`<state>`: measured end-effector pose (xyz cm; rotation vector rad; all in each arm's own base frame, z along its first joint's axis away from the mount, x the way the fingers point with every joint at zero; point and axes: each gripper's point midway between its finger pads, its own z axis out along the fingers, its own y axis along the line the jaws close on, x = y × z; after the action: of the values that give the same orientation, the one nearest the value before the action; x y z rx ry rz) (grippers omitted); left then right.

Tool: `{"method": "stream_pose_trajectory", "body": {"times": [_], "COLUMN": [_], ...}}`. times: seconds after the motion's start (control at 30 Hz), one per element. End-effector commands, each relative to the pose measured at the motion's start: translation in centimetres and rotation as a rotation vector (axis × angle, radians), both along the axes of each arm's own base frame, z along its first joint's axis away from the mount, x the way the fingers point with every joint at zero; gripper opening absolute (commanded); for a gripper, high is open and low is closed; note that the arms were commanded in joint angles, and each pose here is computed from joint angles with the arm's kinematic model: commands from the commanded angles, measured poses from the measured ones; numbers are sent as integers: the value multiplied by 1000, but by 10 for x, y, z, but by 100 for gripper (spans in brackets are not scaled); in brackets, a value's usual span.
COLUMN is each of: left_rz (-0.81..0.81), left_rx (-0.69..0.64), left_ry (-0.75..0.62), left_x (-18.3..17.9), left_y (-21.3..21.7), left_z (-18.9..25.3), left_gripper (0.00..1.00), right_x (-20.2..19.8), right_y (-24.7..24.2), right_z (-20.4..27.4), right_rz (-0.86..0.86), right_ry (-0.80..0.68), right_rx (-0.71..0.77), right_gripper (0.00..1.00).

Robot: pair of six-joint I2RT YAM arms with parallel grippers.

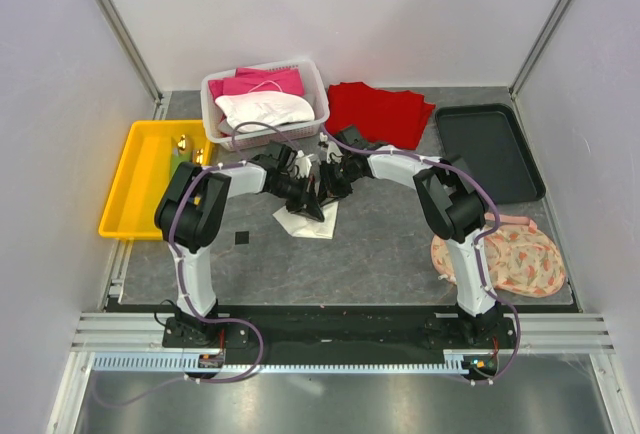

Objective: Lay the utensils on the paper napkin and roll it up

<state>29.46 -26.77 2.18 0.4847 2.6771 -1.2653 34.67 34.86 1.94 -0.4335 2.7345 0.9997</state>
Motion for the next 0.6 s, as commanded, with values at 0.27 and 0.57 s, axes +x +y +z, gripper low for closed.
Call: {"method": "stream_pose_trajectory", "body": {"times": [0.27,0.57], "left_rz": [93,73], "left_rx": [69,-49], "left_ry": [97,-67], "left_x": [-12,3], "left_y": [11,1], "left_z": [-30,25], "left_gripper": [3,4], "right_x": [-5,-2], "right_y": [-11,-11], "right_z": [-28,-27], "right_rz": [-7,0], "right_ry": [16,1], "right_rx": [-74,-75], "right_gripper": [20,20]}}
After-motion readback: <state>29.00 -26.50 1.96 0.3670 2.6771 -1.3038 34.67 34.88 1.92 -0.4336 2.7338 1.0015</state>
